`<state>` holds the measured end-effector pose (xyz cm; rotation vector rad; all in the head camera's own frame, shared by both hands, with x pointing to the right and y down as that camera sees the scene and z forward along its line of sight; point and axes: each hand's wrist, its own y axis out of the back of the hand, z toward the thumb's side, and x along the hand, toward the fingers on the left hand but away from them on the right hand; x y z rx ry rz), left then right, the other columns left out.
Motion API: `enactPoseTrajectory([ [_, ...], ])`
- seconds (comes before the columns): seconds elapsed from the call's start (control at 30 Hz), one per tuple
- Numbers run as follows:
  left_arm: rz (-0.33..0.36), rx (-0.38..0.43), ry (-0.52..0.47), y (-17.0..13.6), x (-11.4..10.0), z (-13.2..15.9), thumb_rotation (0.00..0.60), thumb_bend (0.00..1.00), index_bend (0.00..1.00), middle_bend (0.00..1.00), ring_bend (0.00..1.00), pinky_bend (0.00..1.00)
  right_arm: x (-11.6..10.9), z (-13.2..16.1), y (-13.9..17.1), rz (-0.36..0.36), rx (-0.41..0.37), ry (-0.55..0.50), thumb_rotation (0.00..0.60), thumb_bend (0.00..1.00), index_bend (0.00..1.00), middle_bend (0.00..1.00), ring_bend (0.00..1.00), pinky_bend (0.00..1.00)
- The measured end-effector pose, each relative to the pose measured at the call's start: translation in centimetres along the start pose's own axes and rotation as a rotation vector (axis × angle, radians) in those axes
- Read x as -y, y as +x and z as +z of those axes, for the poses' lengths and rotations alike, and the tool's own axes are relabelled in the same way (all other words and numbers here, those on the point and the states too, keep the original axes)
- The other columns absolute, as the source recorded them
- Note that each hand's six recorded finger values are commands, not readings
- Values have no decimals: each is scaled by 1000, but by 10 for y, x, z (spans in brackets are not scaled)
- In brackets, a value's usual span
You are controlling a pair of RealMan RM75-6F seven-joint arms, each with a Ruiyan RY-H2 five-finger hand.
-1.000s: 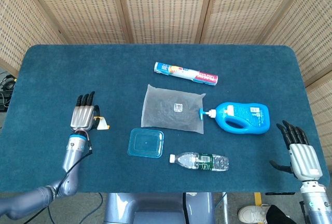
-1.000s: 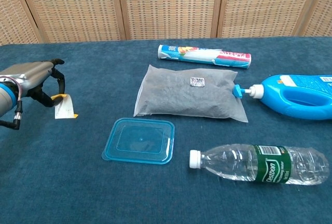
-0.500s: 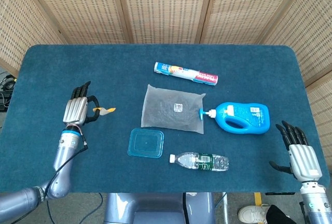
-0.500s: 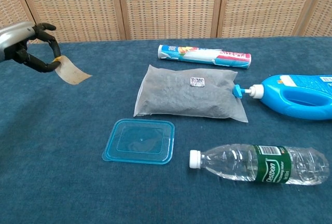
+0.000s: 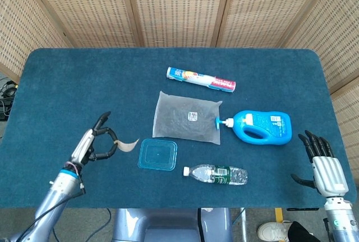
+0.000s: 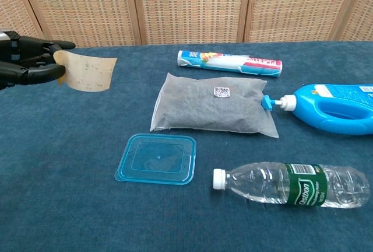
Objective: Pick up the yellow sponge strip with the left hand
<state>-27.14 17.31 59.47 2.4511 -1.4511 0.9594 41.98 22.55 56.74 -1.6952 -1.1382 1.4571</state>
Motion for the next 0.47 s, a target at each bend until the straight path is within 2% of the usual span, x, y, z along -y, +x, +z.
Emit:
enactPoseTrajectory([
  [0.23, -166, 64, -129, -44, 43, 15, 600, 463, 563, 0, 0, 0, 0, 1, 1, 1, -2, 1, 600, 0, 0, 0, 0, 0],
  [0.33, -209, 76, -156, -58, 54, 18, 600, 462, 558, 0, 0, 0, -1, 1, 2, -3, -3, 0, 600, 0, 0, 0, 0, 0],
  [0.47, -228, 82, -153, -67, 61, 19, 600, 463, 558, 0, 0, 0, -2, 0, 3, -5, -1, -2, 600, 0, 0, 0, 0, 0],
])
